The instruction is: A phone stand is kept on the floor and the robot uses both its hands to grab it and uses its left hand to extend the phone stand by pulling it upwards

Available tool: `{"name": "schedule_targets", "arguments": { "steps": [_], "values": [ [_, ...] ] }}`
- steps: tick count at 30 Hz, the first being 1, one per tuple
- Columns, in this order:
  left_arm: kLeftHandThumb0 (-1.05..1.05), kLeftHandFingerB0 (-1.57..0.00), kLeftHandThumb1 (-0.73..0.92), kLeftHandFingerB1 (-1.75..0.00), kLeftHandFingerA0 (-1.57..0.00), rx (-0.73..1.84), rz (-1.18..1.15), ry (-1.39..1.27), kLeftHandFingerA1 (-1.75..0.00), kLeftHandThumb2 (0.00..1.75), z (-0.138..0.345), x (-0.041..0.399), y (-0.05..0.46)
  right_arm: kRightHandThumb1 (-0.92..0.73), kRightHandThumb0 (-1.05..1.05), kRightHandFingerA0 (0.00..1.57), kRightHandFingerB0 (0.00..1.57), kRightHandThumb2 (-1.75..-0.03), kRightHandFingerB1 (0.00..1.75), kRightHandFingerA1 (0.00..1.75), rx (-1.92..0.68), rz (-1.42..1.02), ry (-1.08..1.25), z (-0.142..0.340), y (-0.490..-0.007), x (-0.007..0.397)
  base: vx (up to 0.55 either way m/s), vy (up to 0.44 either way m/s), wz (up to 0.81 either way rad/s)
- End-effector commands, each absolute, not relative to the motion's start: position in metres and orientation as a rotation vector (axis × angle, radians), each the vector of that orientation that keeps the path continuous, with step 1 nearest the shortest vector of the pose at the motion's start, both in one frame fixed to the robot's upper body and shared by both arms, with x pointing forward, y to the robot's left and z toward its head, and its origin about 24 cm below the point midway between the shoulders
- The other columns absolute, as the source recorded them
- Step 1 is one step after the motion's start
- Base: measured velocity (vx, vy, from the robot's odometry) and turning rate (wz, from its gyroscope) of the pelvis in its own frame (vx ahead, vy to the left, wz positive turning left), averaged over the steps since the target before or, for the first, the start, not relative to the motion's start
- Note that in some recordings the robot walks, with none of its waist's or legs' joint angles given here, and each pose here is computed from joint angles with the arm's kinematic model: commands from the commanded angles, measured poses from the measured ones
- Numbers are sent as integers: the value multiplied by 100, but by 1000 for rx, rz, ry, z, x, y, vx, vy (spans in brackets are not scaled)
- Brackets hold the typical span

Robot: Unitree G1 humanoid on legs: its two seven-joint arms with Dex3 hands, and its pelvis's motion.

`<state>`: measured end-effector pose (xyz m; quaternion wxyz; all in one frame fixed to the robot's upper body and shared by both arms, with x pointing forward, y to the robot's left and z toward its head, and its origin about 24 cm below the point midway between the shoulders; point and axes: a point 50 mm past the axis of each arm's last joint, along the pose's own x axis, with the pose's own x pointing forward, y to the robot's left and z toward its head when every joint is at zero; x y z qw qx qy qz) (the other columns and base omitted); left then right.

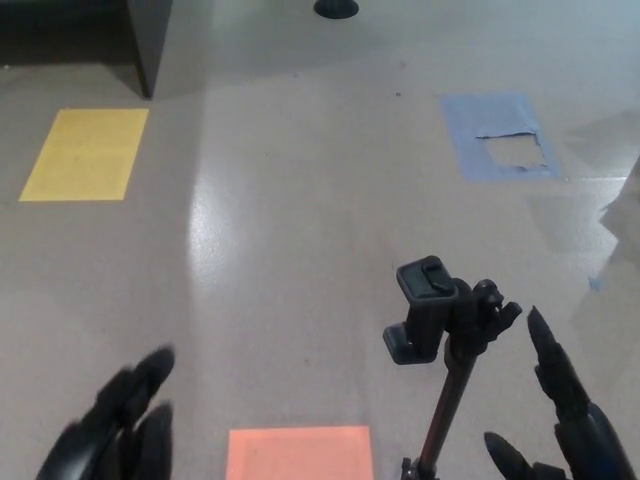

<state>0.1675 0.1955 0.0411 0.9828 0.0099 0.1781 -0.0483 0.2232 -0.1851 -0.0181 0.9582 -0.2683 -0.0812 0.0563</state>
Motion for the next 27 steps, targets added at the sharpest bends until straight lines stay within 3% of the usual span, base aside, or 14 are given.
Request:
{"name": "schedule_targets", "arguments": {
  "steps": [1,7,8,13,14,23,27],
  "values": [
    [-79,-4,74,-35,-5,85,301,195,-43,115,6,48,256,-82,-105,0,0,-65,1,7,-718,266,-96,-14,-232,167,0,0,0],
    [-87,0,80,-32,-10,52,358,168,-45,117,3,47,256,-88,-105,0,0,-70,8,17,-625,202,-34,-34,-238,158,0,0,0],
    [-89,0,80,-27,-11,83,352,137,-48,118,6,48,258,-90,-105,0,0,-71,20,31,-569,163,45,-46,-242,161,0,0,0],
    [-89,0,79,-29,-14,98,351,118,-48,117,8,48,259,-90,-105,0,0,-71,19,34,-552,141,70,-50,-243,165,0,0,0],
    [-37,0,45,-49,0,76,369,115,-49,107,6,51,255,-87,-105,0,0,-71,20,38,-548,134,42,-43,-245,175,0,0,0],
    [-38,0,43,-48,0,60,388,98,-48,106,5,56,252,-86,-105,0,0,-70,17,38,-594,122,30,-38,-248,184,0,0,0],
    [-38,0,43,-48,0,56,391,77,-49,106,8,56,253,-82,-105,0,0,-70,26,44,-589,122,31,-39,-247,182,0,0,0]
  ]
}}
